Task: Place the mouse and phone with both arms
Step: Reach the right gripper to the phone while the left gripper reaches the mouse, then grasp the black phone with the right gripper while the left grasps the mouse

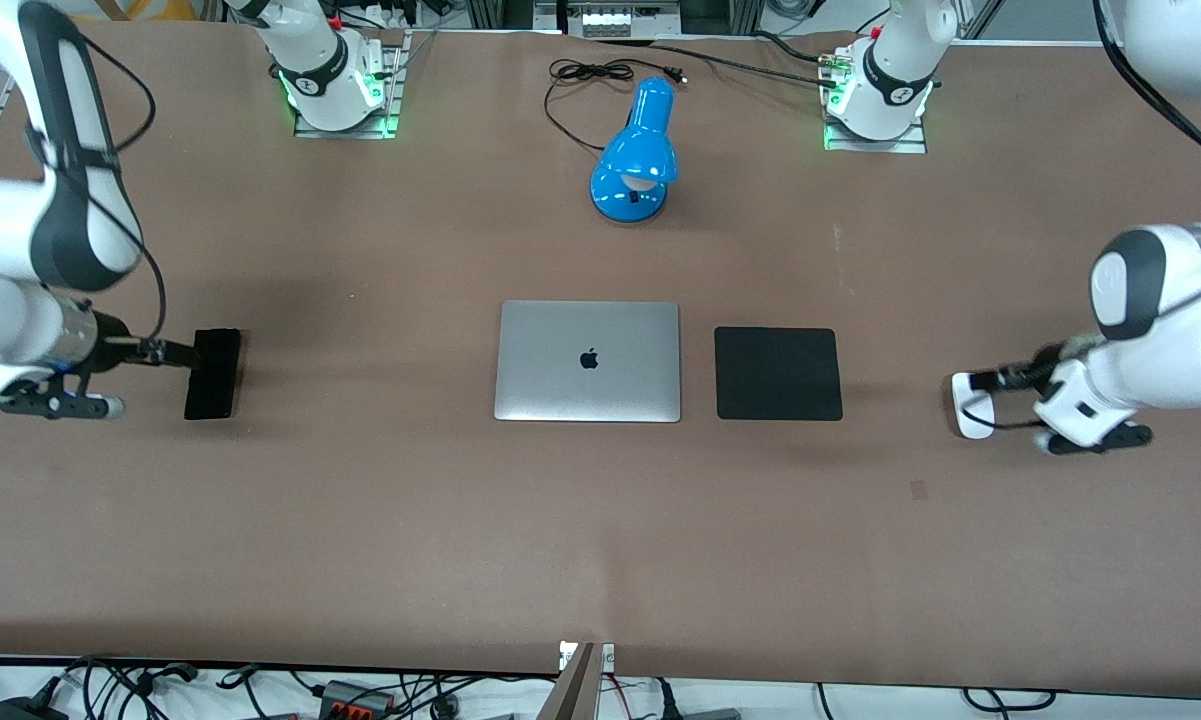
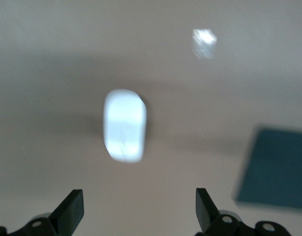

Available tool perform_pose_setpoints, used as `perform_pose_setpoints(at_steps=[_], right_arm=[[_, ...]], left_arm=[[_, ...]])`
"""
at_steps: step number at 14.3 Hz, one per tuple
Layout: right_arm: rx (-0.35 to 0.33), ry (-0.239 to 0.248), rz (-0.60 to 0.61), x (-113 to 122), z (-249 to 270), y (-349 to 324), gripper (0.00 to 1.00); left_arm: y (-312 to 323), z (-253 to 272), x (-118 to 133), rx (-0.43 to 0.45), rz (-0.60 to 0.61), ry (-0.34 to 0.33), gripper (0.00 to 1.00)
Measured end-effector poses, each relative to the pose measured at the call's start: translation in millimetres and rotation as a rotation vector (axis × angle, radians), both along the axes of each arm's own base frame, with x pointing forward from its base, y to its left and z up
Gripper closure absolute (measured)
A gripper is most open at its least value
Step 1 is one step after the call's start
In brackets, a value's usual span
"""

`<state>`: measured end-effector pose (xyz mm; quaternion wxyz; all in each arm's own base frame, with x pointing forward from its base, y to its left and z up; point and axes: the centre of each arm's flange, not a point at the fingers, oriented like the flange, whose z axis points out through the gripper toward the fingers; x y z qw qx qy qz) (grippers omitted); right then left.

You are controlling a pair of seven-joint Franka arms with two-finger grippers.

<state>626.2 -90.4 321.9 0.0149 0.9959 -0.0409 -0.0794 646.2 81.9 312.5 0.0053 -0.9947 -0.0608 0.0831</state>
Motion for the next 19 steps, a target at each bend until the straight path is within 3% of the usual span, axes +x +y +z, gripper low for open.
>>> perform_pose_setpoints(at_steps=[3,8,14,18,19], right_arm=[[0.005,0.017,-0.023,3.3,-61.4,-16.7,0.0],[0.013,0.052,-0.041,-1.0,-115.2,-29.0,0.0],[0.017,0.065,-0.063,-6.9,-145.5,-45.2,0.0],[0.019,0.073,-0.064,-8.4,-151.2,-45.5,0.0],[0.019,0.076,-0.064,-8.8,-152.8,-45.4,0.0]], left_arm=[[27.3,-49.1,-7.4,-0.001,-0.075,-0.109,0.0],[4.5,-111.8,-35.2,0.003,-0.137,-0.234,0.0],[10.7,-144.8,-49.0,-0.006,-0.185,-0.223,0.0],[13.7,-144.5,-48.3,-0.003,-0.185,-0.231,0.37],[14.0,-143.9,-48.0,-0.003,-0.187,-0.233,0.38]])
